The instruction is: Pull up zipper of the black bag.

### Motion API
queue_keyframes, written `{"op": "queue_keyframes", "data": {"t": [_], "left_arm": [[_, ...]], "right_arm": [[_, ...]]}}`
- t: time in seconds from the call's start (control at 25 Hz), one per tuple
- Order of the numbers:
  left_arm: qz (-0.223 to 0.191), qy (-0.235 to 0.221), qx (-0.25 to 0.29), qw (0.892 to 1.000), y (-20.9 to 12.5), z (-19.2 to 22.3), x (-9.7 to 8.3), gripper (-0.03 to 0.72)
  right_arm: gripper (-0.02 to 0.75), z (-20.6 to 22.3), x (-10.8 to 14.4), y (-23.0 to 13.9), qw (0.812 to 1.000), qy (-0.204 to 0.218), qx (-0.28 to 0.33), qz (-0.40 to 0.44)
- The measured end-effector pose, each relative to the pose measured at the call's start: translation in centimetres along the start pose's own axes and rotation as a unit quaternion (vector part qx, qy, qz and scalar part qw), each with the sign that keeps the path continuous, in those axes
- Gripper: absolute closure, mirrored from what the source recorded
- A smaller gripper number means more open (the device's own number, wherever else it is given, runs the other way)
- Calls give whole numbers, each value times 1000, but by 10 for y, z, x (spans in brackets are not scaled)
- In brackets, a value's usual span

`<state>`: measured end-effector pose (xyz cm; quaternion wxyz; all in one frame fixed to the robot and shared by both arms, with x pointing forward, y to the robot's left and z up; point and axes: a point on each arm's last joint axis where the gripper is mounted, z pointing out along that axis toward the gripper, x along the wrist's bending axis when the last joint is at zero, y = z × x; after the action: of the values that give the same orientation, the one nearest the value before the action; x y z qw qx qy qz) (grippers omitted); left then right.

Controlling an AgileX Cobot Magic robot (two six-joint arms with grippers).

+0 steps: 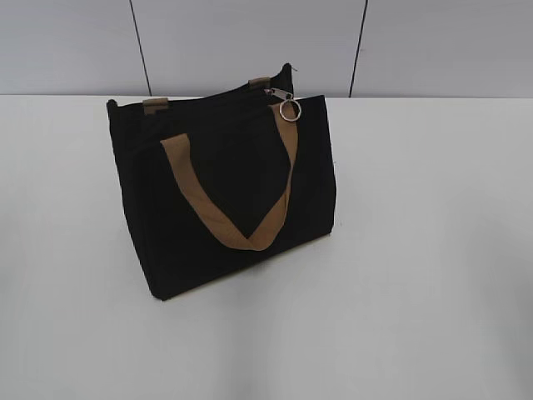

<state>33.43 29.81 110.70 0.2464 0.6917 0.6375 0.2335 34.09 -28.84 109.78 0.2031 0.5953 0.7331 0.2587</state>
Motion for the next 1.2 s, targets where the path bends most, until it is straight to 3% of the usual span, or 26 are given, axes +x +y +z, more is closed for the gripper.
{"op": "queue_keyframes", "data": {"t": [0.4,0.64,0.96,1.2], "left_arm": [[2,4,-51,999,-63,2,-5,220],[7,6,-106,994,-81,-9,-7,220],[14,14,-212,977,-107,-33,-11,220],[16,14,-220,975,-110,-35,-11,220]], "right_arm": [[374,7,10,-57,1000,-4,-18,-5],[374,14,14,-81,1000,-6,-26,-7],[374,-2,19,-95,995,-20,-98,-19],[376,-15,24,-108,986,-32,-159,-30]]}}
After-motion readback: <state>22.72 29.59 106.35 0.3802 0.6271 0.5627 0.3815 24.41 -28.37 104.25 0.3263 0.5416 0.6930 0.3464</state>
